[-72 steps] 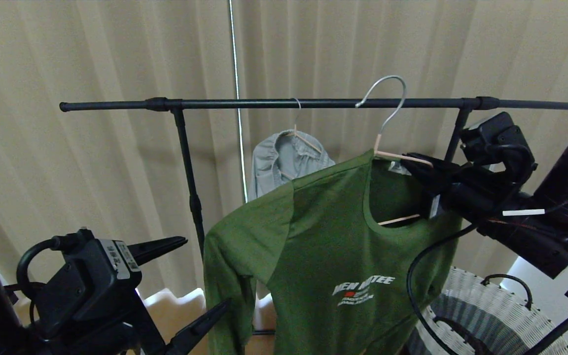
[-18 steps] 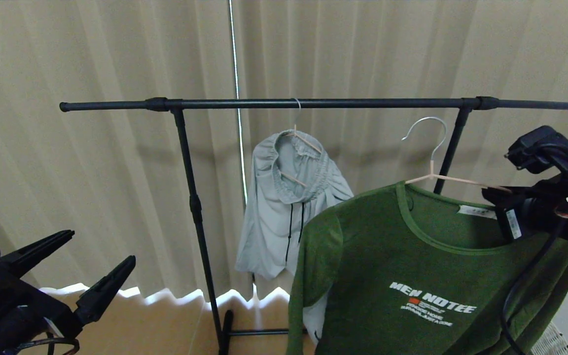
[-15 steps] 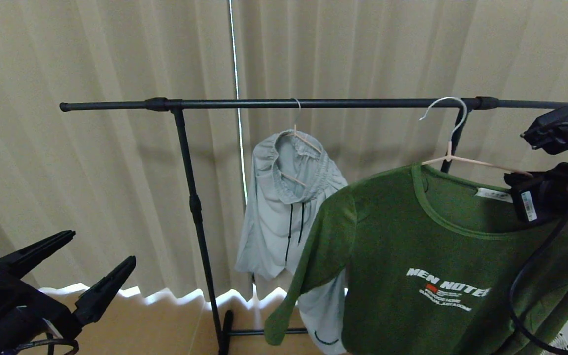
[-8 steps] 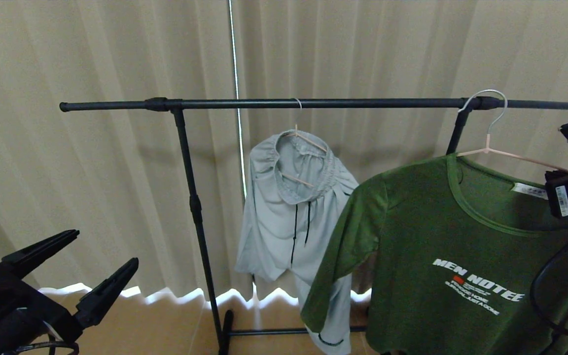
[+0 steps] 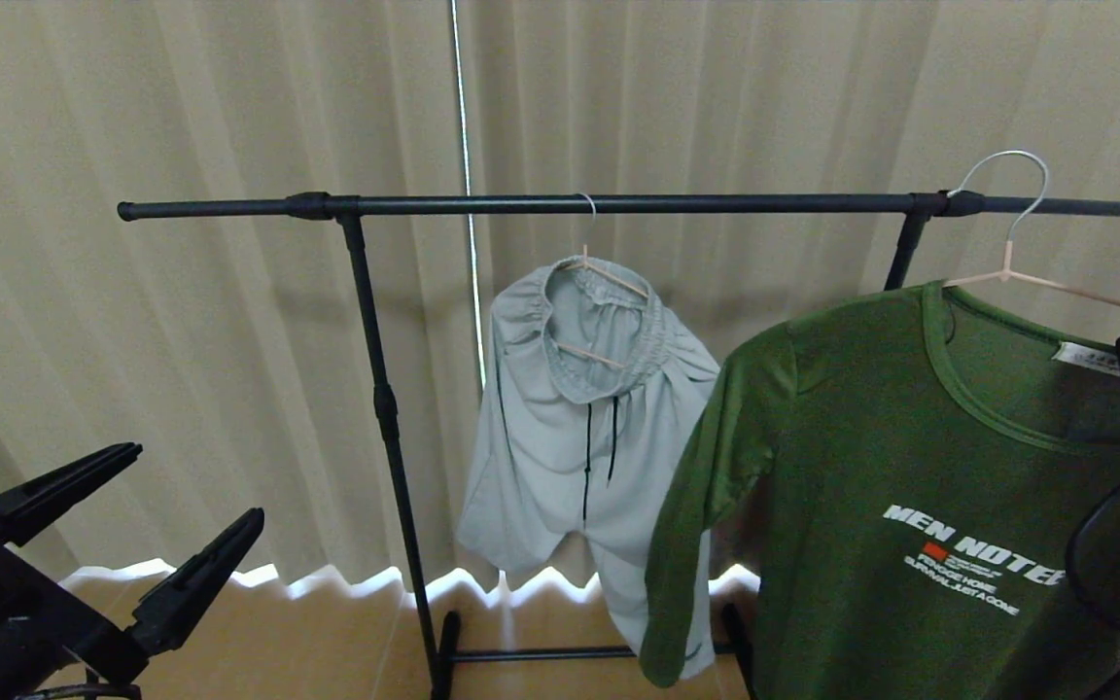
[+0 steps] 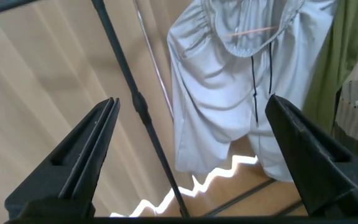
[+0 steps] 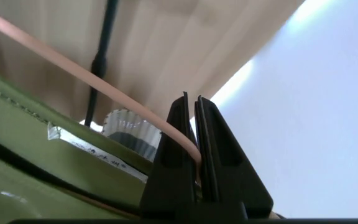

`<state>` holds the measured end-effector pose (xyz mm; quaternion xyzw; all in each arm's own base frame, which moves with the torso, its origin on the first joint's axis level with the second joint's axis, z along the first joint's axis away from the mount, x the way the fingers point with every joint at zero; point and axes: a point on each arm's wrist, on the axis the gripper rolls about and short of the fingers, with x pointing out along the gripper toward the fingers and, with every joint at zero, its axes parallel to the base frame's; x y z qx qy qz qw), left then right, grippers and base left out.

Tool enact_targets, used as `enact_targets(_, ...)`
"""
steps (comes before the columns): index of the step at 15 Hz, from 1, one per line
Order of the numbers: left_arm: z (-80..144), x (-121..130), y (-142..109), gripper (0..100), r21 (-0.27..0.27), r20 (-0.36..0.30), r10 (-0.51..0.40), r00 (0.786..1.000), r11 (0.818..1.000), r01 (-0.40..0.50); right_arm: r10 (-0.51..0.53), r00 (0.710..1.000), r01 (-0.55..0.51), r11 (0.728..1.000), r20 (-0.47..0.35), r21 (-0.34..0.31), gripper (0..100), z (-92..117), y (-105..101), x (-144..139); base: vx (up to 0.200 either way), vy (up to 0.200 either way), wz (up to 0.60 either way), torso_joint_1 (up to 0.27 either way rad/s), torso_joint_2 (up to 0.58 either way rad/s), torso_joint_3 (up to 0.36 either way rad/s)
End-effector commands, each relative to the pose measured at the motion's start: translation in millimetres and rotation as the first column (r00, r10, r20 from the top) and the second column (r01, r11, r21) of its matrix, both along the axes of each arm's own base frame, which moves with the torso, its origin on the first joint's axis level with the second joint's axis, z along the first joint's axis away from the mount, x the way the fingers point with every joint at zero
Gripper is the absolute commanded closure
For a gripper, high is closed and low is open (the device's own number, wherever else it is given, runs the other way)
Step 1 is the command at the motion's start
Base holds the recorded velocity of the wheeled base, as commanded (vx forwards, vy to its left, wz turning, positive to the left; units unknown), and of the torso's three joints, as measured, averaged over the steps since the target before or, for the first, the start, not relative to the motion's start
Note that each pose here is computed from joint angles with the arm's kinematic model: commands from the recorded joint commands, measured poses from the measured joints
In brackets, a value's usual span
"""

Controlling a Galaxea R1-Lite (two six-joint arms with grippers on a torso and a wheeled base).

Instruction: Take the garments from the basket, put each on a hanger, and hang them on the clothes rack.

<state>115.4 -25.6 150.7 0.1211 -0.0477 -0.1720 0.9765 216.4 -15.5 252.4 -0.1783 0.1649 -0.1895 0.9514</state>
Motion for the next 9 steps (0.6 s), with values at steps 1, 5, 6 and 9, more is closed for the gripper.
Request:
enact_targets(1, 3.0, -4.1, 0.5, 0, -0.005, 0.025, -0.002, 1.0, 1.0, 0.002, -0.062, 0.998, 0.062, 0.998, 0.013, -0.005, 100, 3.6, -10.0, -1.2, 0.0, 0.0, 0.0, 0.0, 0.0, 0.0)
enact_targets(5, 2.7, -3.9, 0.1, 0, -0.004, 0.022, -0.005, 1.0, 1.0, 0.005, -0.226, 0.974, 0.225, 0.974, -0.037, -0.007, 100, -7.2, -46.9, 1.7, 0.0, 0.0, 0.0, 0.0, 0.0, 0.0)
enact_targets(6, 3.7, -5.1, 0.4, 0, -0.005, 0.032, -0.005, 0.999, 1.0, 0.005, -0.249, 0.968, 0.249, 0.969, -0.039, -0.009, 100, -7.5, -52.5, 2.2, 0.0, 0.0, 0.0, 0.0, 0.0, 0.0)
enact_targets(9, 5.9, -8.4, 0.0, 0, -0.011, 0.05, -0.014, 0.999, 1.0, 0.015, -0.238, 0.971, 0.238, 0.971, -0.032, -0.006, 100, -7.0, -50.7, 2.5, 0.0, 0.0, 0.0, 0.0, 0.0, 0.0)
